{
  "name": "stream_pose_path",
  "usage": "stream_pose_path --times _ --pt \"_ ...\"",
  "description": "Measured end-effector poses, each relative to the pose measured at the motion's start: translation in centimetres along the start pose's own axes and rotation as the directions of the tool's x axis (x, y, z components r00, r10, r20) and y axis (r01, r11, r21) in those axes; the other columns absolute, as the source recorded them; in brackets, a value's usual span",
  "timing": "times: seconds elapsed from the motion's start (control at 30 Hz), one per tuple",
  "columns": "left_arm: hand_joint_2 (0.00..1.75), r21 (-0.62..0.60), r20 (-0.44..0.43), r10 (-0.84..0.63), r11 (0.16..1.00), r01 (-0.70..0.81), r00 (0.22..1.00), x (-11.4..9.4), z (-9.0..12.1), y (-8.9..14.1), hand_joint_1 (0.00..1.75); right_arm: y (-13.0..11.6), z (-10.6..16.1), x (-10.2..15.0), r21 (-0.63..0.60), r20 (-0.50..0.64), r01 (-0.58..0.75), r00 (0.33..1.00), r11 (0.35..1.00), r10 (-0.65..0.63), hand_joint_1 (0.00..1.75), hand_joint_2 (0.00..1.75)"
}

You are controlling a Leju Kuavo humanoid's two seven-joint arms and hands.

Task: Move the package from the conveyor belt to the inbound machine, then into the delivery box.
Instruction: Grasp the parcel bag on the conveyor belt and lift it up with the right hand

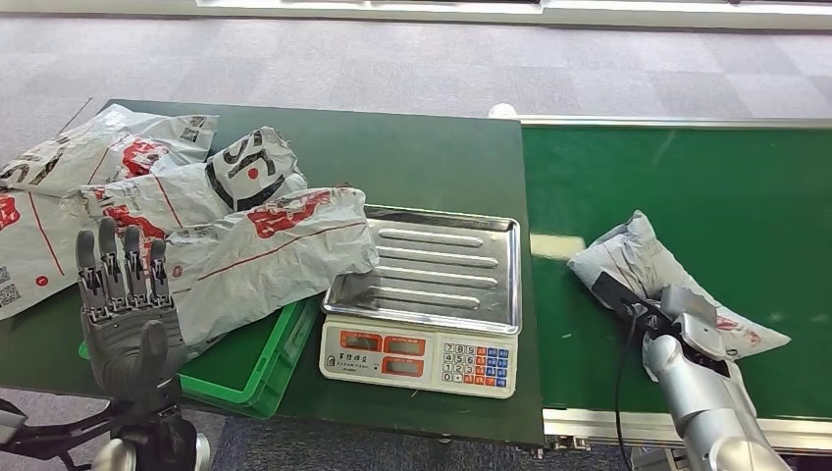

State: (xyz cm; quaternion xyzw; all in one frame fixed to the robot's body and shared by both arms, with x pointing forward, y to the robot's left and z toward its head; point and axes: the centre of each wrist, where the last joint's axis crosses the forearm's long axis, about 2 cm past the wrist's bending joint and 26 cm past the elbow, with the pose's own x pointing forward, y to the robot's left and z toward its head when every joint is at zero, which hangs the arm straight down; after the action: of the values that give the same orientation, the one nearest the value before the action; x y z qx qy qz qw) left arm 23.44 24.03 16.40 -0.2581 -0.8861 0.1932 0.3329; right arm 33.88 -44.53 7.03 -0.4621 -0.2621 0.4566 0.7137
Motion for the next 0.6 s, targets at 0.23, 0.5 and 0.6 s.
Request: stream_pose_path --times 0.23,0.5,0.6 --pt "1.75 0.004 0.000 -0.001 1.000 0.001 1.000 0.1 0.0 0.0 0.00 -0.2 0.0 0.2 -0.028 -0.009 -0.004 1.000 1.000 0.004 1.75 1.75" --pt "1.75 0.030 0.010 -0.012 0.999 0.011 1.000 0.4 -0.2 -0.1 0.00 -2.1 0.3 0.7 -0.149 -0.076 -0.055 0.996 0.987 0.044 1.75 1.75" --pt "1.75 0.039 0.012 -0.011 0.999 0.011 1.000 0.5 -0.4 -0.1 0.00 -4.0 0.9 2.4 -0.338 -0.088 -0.064 0.995 0.939 0.036 1.75 1.75"
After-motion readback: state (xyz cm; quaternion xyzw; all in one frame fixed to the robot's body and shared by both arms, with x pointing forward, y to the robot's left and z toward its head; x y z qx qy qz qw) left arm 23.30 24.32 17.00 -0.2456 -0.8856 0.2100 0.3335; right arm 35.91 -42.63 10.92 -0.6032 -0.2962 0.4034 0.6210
